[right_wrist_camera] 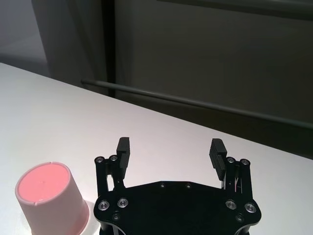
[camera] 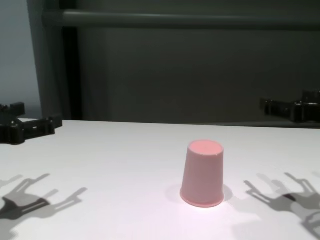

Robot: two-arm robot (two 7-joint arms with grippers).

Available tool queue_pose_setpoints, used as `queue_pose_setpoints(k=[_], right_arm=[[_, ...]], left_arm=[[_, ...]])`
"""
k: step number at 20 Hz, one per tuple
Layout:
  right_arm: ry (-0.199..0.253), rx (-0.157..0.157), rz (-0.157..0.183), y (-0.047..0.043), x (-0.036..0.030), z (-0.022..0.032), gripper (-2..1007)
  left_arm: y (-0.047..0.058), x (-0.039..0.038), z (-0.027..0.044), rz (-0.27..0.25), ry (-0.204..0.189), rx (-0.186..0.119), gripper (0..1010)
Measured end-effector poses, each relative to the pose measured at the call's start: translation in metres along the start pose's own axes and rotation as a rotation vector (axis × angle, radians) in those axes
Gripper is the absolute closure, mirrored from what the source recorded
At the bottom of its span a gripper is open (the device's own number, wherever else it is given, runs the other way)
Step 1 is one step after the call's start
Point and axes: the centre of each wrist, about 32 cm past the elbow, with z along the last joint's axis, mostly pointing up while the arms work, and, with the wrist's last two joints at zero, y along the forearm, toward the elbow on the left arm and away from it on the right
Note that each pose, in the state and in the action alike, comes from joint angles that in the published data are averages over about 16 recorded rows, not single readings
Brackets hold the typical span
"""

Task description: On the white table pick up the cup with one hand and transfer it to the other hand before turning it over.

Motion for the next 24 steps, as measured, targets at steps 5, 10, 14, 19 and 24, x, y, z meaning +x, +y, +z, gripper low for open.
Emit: queue_pose_setpoints(k=[5,10,14,19,24], right_arm=[[0.009,-0.01,-0.022,-0.0063,0.0015,-0.0048,5],[0.017,-0.017,-0.036,-0.0106,0.0025,-0.0079,5],[0.02,-0.02,-0.04,-0.0122,0.0029,-0.0089,5],[0.022,-0.02,-0.039,-0.0121,0.0029,-0.0088,5],[0.021,-0.02,-0.038,-0.0117,0.0026,-0.0084,5]], left_arm=[[0.0,0.0,0.0,0.0,0.0,0.0,7],[0.0,0.0,0.0,0.0,0.0,0.0,7],[0.0,0.0,0.0,0.0,0.0,0.0,7],[0.0,0.0,0.0,0.0,0.0,0.0,7],[0.0,0.0,0.0,0.0,0.0,0.0,7]])
